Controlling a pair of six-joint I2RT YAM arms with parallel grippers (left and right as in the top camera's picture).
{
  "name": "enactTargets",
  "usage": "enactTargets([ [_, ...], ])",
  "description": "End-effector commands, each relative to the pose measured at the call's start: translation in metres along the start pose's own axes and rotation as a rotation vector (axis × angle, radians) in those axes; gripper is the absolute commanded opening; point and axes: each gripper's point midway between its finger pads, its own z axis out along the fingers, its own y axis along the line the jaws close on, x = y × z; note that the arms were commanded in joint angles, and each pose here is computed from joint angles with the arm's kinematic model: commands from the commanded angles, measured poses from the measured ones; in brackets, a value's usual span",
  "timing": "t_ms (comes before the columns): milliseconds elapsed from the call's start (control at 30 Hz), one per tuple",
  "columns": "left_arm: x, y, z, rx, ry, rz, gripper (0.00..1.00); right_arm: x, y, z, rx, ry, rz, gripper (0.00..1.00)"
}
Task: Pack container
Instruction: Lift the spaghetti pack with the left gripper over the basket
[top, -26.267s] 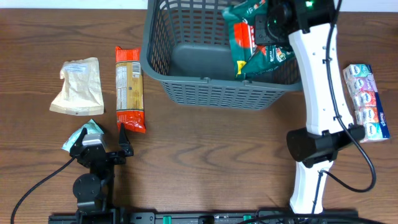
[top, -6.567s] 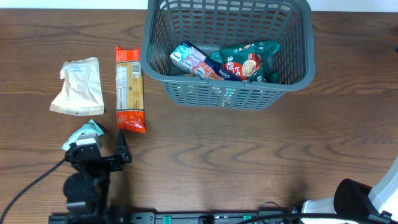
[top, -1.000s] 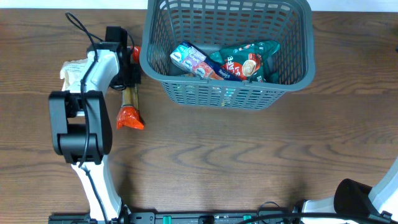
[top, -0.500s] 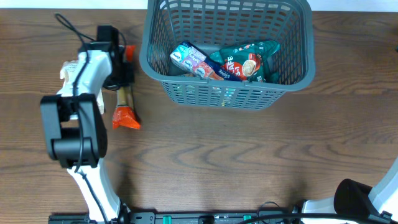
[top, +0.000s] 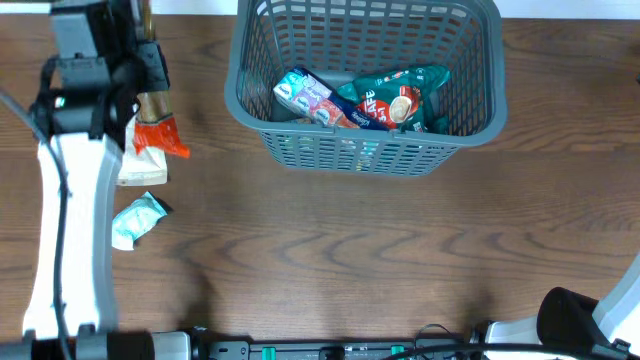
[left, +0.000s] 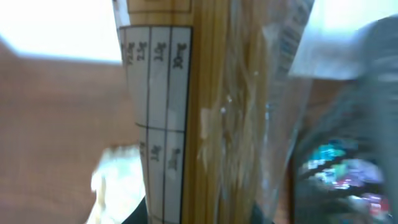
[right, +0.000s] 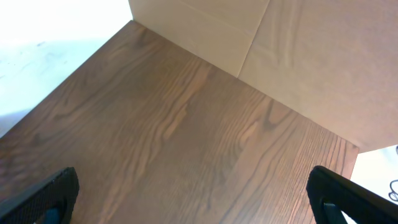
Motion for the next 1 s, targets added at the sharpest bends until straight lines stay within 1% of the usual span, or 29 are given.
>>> enactTargets([
  [0,-0.044,-0.041,-0.044,0.134,-0.186,0.18,0.06,-0.003,-0.004,-0.002,0.011,-0.013,-0.002,0.99],
  [133,-0.063,-0.094,-0.075,0.323,-0.324,0.333,0.06,-0.003,-0.004,-0.002,0.011,-0.013,-0.002,0.99],
  [200,-0.071,-0.118,-0.088,0.404,-0.386,0.372,0.06,-0.003,-0.004,-0.002,0.011,-0.013,-0.001,0.99],
  [333,-0.077,-0.14,-0.099,0.445,-0.435,0.394,0.06,-0.003,-0.004,-0.002,0.011,-0.013,-0.001,0.99],
  [533,-0.075,-0.157,-0.106,0.474,-0.456,0.458,0.06,-0.003,-0.004,-0.002,0.011,-0.013,-0.002,0.99],
  [667,-0.077,-0.161,-0.119,0.479,-0.488,0.485,0.06,-0.003,-0.004,-0.002,0.011,-0.013,-0.002,0.99],
  [967,-0.109,-0.156,-0.184,0.467,-0.704,0.509,0.06,-0.003,-0.004,-0.002,0.011,-0.013,-0.001,0.99],
])
